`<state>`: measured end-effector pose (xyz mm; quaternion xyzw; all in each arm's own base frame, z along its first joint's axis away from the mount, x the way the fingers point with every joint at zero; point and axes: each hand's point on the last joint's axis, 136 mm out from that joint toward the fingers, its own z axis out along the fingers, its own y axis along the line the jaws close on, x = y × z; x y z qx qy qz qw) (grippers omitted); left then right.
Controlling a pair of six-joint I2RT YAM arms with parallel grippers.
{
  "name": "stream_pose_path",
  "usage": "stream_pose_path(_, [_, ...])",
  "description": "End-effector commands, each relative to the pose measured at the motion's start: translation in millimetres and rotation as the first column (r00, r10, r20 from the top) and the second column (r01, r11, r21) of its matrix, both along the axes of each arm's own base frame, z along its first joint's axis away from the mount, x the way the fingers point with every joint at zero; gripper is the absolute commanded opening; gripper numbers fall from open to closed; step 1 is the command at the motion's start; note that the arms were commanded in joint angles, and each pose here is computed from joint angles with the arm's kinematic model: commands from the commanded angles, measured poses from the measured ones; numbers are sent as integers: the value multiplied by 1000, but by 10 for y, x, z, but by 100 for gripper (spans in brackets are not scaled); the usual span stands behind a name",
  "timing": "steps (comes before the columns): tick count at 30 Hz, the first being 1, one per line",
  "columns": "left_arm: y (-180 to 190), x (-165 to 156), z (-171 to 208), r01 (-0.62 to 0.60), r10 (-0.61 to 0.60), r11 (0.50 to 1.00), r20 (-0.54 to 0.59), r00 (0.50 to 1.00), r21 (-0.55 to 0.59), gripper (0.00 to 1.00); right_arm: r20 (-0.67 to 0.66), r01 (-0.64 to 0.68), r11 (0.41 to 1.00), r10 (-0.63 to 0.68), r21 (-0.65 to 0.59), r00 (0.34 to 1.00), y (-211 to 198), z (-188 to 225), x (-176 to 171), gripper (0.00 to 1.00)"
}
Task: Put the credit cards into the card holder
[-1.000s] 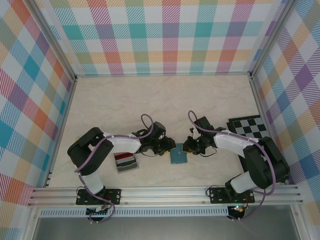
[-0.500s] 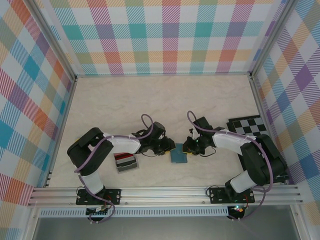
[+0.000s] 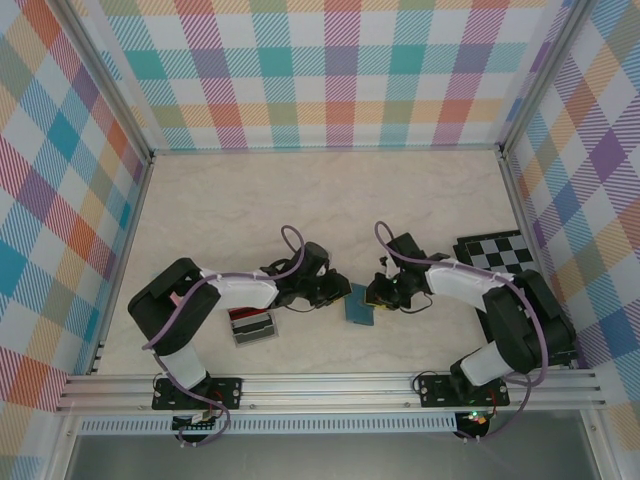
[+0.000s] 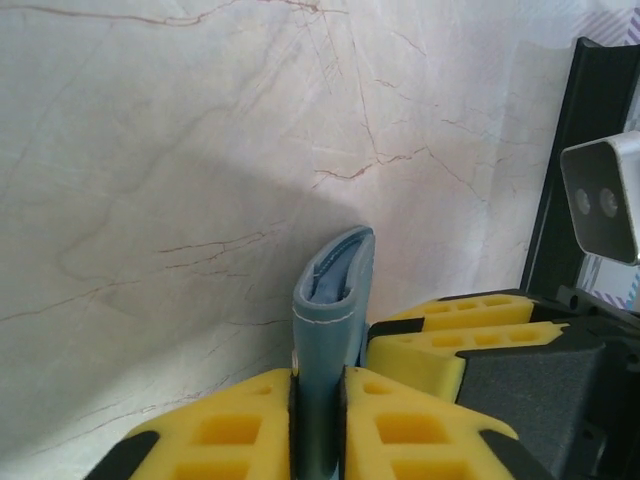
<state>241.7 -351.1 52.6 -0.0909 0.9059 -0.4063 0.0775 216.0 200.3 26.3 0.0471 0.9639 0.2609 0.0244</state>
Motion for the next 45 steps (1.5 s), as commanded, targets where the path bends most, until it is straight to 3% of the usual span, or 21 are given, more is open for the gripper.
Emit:
stream_pose_path(1, [-29, -9, 163, -8, 10, 999, 53, 999, -42, 13, 74, -2, 999, 5, -33, 997, -80, 138, 6, 26])
stream_pose_path(9, [-46, -6, 185, -4, 7, 999, 57, 998, -54, 11, 193, -63, 998, 62, -4, 979, 80, 359, 9, 42])
stream_pose_path(24, [-102, -24, 221, 2, 2, 997, 52, 999, -77, 8, 189, -145, 989, 150, -42, 970, 376, 253, -13, 50])
stream_pose_path(28, [-106, -24, 231, 1, 4, 997, 52, 999, -83, 7, 187, -140, 984, 158, -108, 970, 343, 167, -5, 52])
stream_pose_path(33, [-96, -33, 258, 3, 1, 996, 55, 998, -84, 5, 140, -88, 951, 135, -296, 981, 77, -84, -9, 38])
stream_pose_path(38, [73, -97, 66, -6, 5, 1000, 26, 1000, 19, 0, 165, -36, 921, 108, -387, 980, -137, -43, 18, 18])
stream_pose_path(45, [293, -215, -172, -13, 13, 995, -2, 1000, 95, 0, 206, 2, 902, 96, -431, 974, -317, 102, 48, 12])
